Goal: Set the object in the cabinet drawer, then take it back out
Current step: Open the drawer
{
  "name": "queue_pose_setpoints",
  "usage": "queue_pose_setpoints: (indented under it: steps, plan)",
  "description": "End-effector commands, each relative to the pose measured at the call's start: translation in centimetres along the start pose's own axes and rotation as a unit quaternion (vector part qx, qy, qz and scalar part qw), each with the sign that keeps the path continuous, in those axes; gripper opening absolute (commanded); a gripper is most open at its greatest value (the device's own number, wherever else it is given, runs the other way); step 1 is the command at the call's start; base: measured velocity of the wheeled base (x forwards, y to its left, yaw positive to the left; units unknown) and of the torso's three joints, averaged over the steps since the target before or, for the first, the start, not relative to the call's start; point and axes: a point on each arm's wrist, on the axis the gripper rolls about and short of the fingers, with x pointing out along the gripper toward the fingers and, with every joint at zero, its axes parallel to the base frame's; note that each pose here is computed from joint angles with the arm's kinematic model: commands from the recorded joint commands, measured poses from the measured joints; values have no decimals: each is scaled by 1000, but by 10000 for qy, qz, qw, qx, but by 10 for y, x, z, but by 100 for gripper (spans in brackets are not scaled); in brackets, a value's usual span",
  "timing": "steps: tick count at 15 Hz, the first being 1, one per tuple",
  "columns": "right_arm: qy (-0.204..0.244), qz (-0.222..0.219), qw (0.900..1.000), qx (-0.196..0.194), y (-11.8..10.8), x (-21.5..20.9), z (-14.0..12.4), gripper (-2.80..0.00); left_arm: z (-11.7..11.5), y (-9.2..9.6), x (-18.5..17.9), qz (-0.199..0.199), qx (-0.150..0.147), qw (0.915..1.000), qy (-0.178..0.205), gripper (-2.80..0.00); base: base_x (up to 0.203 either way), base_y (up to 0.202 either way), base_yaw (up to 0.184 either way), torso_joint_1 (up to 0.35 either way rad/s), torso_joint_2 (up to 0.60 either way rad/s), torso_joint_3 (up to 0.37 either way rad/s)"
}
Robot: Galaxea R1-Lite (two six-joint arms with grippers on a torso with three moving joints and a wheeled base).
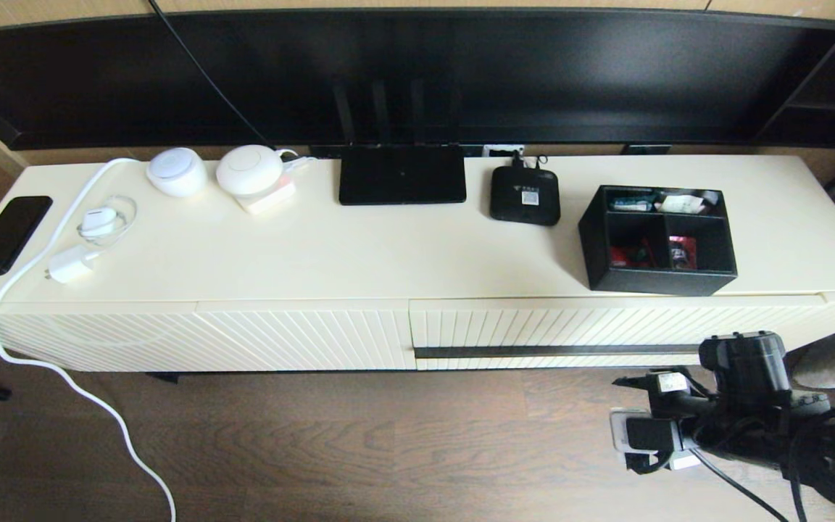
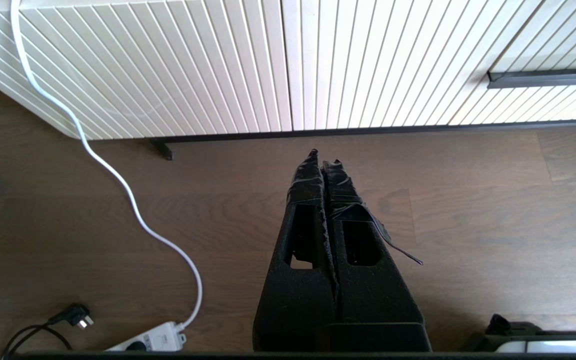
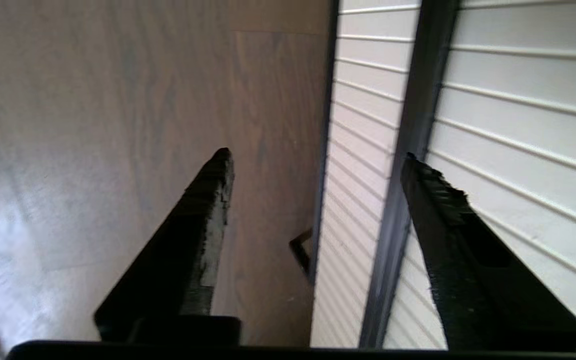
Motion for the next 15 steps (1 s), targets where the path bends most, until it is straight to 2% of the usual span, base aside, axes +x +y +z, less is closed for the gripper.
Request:
queue_pose_setpoints:
  steps: [1,15]
  plan:
    - [-49,-102,9999,-55,1,14,-2,0,0,0,0,1,0,10000,12,-280,0,0,0,0,0,0]
    - [63,-312,9995,-18,-8,54,-17,0,0,0,0,1,0,10000,7,-280,0,0,0,0,0,0]
